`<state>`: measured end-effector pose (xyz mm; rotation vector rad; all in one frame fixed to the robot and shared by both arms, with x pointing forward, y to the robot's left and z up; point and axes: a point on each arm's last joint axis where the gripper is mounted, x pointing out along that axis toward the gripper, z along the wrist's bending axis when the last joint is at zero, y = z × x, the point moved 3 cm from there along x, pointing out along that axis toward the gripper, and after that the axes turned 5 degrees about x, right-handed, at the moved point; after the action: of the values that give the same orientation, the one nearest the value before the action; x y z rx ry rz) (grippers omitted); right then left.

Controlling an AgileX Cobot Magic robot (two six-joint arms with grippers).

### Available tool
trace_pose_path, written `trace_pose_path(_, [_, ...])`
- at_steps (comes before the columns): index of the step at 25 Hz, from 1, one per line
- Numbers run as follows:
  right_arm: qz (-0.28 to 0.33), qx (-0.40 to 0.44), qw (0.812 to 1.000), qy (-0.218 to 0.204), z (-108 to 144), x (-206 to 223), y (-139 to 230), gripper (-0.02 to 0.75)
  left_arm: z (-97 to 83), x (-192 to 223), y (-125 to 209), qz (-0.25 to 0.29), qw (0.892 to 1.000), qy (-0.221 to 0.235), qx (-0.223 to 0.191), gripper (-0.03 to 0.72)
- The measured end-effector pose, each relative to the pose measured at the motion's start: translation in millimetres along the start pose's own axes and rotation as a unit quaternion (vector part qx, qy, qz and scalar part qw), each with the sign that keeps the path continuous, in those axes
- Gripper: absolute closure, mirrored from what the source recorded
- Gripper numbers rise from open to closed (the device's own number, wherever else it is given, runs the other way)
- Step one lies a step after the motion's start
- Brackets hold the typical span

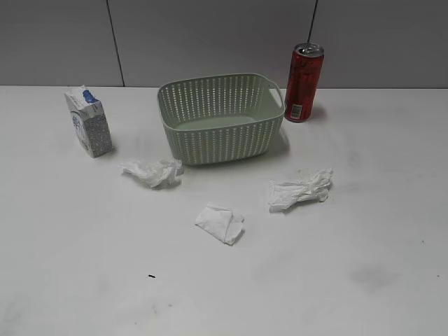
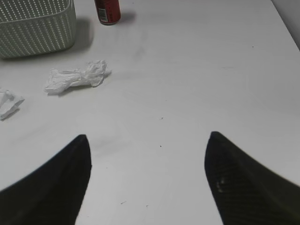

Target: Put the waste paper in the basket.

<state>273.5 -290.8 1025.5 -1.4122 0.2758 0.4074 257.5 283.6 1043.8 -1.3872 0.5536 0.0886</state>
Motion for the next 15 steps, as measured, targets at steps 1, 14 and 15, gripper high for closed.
trace_pose_path(1, [0.000,0.000,1.000,0.000,0.0,0.0,0.0,0.167,0.0,0.0,0.0,0.000,1.000,0.000,0.000,0.451])
trace_pose_path(14, [0.000,0.000,1.000,0.000,0.0,0.0,0.0,0.167,0.0,0.0,0.0,0.000,1.000,0.000,0.000,0.451])
trace_pose_path(15, [0.000,0.000,1.000,0.000,0.0,0.0,0.0,0.167,0.0,0.0,0.0,0.000,1.000,0.000,0.000,0.451])
